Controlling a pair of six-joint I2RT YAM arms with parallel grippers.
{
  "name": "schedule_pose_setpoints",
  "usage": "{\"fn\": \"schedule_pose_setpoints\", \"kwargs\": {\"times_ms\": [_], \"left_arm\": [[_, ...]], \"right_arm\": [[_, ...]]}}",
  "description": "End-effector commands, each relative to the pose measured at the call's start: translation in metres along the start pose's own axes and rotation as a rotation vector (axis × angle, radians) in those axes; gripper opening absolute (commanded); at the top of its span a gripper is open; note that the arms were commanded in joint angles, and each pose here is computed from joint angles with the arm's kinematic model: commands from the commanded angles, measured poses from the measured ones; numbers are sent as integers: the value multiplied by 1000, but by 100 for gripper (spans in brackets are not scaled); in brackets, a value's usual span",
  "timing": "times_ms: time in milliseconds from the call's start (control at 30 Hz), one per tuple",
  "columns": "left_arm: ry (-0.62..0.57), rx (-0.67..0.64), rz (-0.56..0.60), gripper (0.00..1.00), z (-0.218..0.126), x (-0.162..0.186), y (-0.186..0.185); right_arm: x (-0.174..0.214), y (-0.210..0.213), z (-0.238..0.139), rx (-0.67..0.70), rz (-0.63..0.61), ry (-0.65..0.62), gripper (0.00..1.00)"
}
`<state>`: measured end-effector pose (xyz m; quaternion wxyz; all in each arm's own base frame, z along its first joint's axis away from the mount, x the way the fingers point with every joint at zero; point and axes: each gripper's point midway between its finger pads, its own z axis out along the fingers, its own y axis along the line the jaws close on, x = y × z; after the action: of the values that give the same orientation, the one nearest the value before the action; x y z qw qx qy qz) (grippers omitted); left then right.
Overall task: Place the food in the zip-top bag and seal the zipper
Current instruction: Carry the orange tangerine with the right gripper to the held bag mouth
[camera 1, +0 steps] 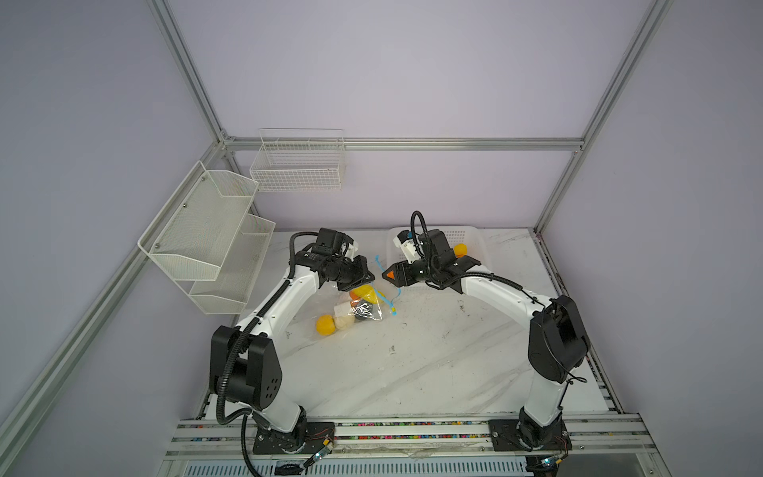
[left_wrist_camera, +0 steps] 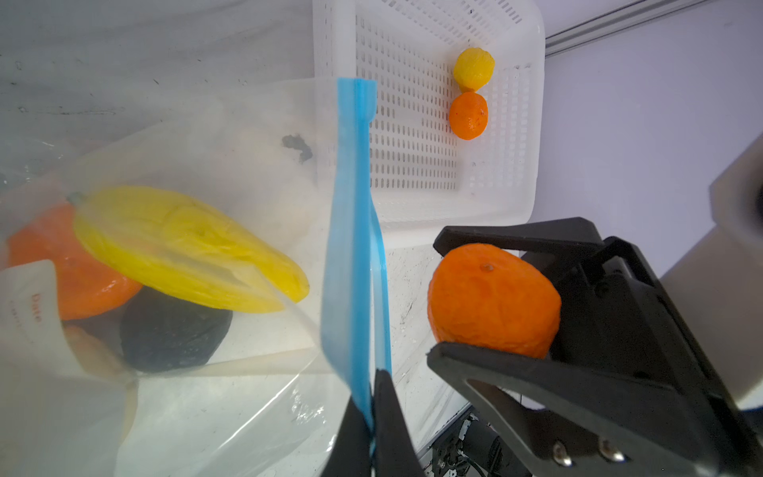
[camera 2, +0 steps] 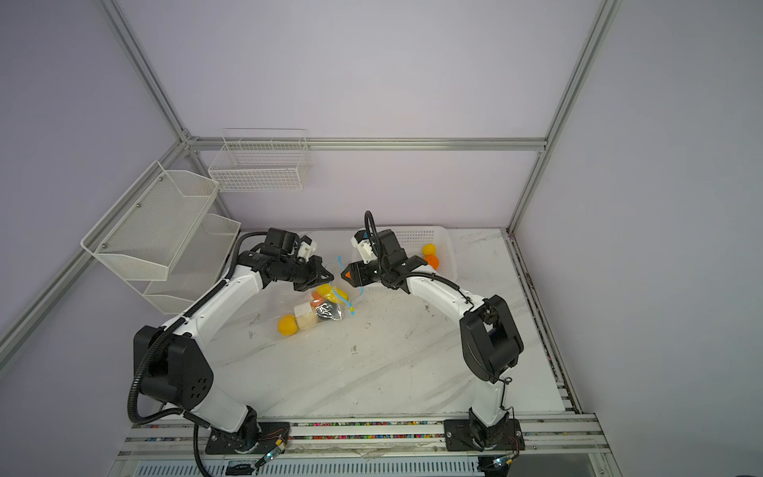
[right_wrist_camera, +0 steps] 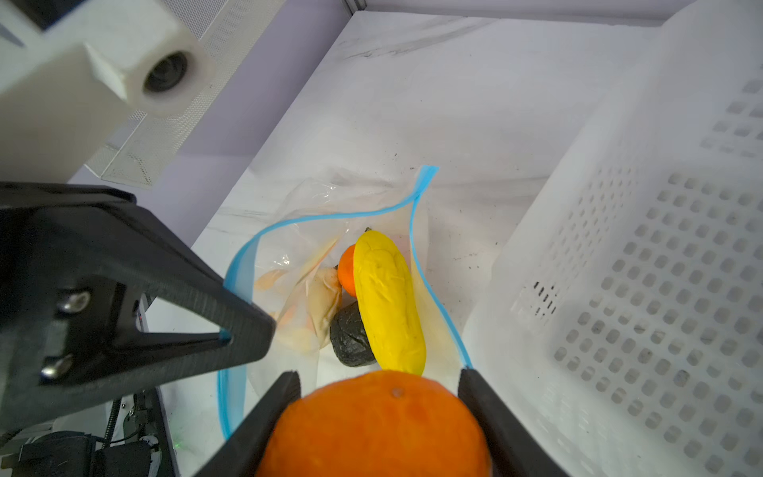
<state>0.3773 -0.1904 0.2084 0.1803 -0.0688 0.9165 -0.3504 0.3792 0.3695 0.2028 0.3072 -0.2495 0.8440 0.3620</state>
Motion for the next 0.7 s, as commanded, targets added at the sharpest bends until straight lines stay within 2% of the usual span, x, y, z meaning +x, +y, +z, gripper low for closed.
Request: {"fn": "schedule_pose_setpoints", "kwargs": {"times_ms": [0,667], "left_arm": [[-63,62,45,0,-19,-10,-20],[-68,68,43,0,-24,-8,-23]], "right_arm": [[7,10,6,-30,-10,36,61],[26,13,35,-69,-8,120,61]]}}
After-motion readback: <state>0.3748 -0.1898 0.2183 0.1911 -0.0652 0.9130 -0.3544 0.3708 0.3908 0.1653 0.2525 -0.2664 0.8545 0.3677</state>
